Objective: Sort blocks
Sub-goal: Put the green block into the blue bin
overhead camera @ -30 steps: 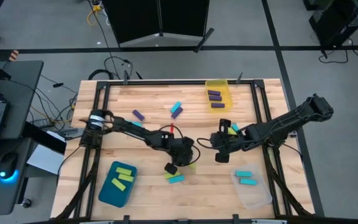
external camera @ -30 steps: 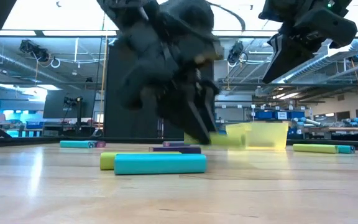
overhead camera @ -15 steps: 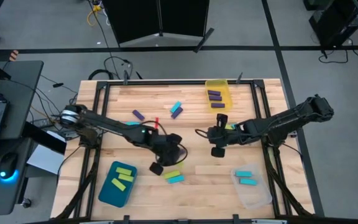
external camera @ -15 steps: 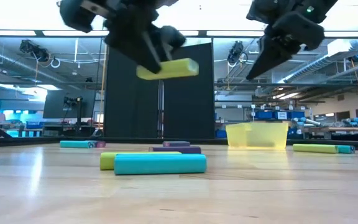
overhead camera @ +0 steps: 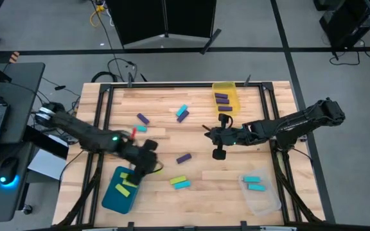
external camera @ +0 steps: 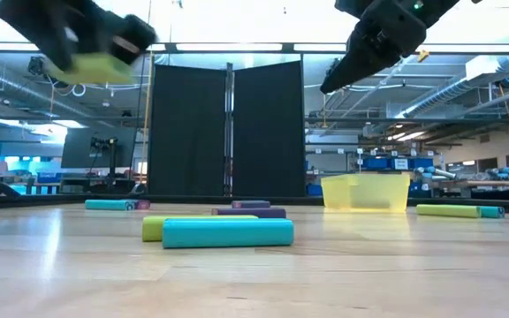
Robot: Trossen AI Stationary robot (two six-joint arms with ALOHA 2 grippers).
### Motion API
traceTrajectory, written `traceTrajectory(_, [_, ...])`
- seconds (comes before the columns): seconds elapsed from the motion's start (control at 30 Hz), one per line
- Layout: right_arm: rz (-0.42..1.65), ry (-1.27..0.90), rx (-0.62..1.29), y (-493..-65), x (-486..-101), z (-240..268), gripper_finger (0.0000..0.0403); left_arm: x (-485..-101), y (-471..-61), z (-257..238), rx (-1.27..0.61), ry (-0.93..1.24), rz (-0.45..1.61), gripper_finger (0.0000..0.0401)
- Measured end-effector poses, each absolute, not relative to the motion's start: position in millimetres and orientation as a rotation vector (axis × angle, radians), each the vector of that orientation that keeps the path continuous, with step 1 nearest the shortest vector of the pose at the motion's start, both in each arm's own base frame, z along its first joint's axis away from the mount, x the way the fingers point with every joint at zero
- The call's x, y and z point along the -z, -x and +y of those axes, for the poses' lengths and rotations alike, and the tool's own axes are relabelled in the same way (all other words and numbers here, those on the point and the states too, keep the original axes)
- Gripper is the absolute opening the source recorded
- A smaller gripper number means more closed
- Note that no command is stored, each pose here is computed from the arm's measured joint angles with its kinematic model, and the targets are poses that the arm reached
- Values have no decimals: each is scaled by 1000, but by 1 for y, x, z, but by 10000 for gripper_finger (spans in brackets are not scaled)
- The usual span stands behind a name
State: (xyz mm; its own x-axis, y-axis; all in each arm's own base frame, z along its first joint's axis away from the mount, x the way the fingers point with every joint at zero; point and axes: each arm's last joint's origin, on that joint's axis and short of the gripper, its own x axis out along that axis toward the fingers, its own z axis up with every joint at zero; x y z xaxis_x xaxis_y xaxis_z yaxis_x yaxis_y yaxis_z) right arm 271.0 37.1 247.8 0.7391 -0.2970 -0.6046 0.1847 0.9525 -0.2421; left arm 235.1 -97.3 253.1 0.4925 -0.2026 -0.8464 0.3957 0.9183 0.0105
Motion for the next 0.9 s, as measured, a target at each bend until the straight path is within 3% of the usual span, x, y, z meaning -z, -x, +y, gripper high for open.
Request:
traceTrajectory(0.43, [675, 165, 272, -273, -249, 35, 13, -266, -151, -154, 271, -72, 1114, 109])
traceTrajectory(0.9, [662, 162, 278, -274, -250, 33, 13, -201, -115, -170, 242, 29, 1157, 109])
